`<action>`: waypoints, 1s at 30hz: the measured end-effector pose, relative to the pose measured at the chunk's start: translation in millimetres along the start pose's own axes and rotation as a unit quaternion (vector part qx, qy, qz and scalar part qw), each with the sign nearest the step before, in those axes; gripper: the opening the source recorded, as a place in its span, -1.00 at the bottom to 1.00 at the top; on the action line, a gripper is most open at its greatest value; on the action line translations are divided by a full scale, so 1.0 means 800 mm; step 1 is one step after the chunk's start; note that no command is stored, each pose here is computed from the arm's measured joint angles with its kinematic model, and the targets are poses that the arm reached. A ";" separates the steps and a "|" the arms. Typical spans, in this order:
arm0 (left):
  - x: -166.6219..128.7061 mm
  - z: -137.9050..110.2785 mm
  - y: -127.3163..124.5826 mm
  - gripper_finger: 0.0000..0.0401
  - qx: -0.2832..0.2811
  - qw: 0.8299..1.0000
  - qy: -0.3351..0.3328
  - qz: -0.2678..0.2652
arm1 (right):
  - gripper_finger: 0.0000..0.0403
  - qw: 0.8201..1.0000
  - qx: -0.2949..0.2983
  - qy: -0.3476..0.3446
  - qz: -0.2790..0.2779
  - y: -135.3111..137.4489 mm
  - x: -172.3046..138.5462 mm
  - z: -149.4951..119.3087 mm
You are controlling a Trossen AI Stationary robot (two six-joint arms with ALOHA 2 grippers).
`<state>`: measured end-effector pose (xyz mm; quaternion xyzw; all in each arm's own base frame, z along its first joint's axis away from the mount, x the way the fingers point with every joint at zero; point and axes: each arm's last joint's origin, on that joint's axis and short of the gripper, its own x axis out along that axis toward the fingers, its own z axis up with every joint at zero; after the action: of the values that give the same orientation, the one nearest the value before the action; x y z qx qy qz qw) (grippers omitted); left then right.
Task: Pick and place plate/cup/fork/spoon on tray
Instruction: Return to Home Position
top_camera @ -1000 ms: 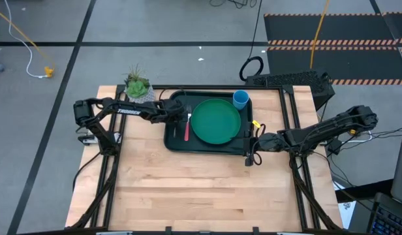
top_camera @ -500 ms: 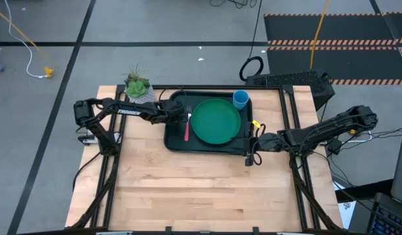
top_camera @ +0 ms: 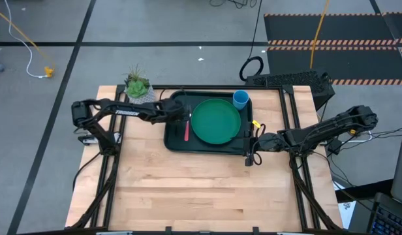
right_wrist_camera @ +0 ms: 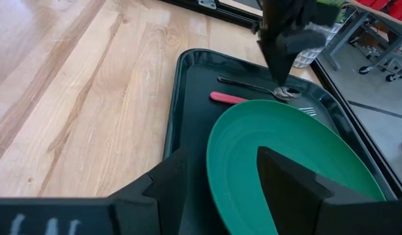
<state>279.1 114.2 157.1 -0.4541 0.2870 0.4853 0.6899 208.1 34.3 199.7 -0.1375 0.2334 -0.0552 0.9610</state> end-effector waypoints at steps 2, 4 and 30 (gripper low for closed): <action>-0.012 0.001 -0.004 -0.39 0.009 1.000 -0.005 -0.016 | -0.14 1.000 0.000 0.000 0.000 0.000 0.000 0.000; -0.026 0.000 -0.008 -0.39 0.025 0.999 -0.013 -0.033 | -0.14 1.000 0.000 0.000 0.000 0.000 0.000 0.000; -0.191 -0.056 -0.040 -0.39 0.396 0.874 -0.161 -0.232 | -0.14 0.990 0.060 -0.123 -0.015 -0.023 -0.049 0.031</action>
<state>255.3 7.5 277.1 -0.1123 0.2260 0.2233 0.9415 184.1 29.3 243.1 -0.0884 0.1079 -0.0667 0.9880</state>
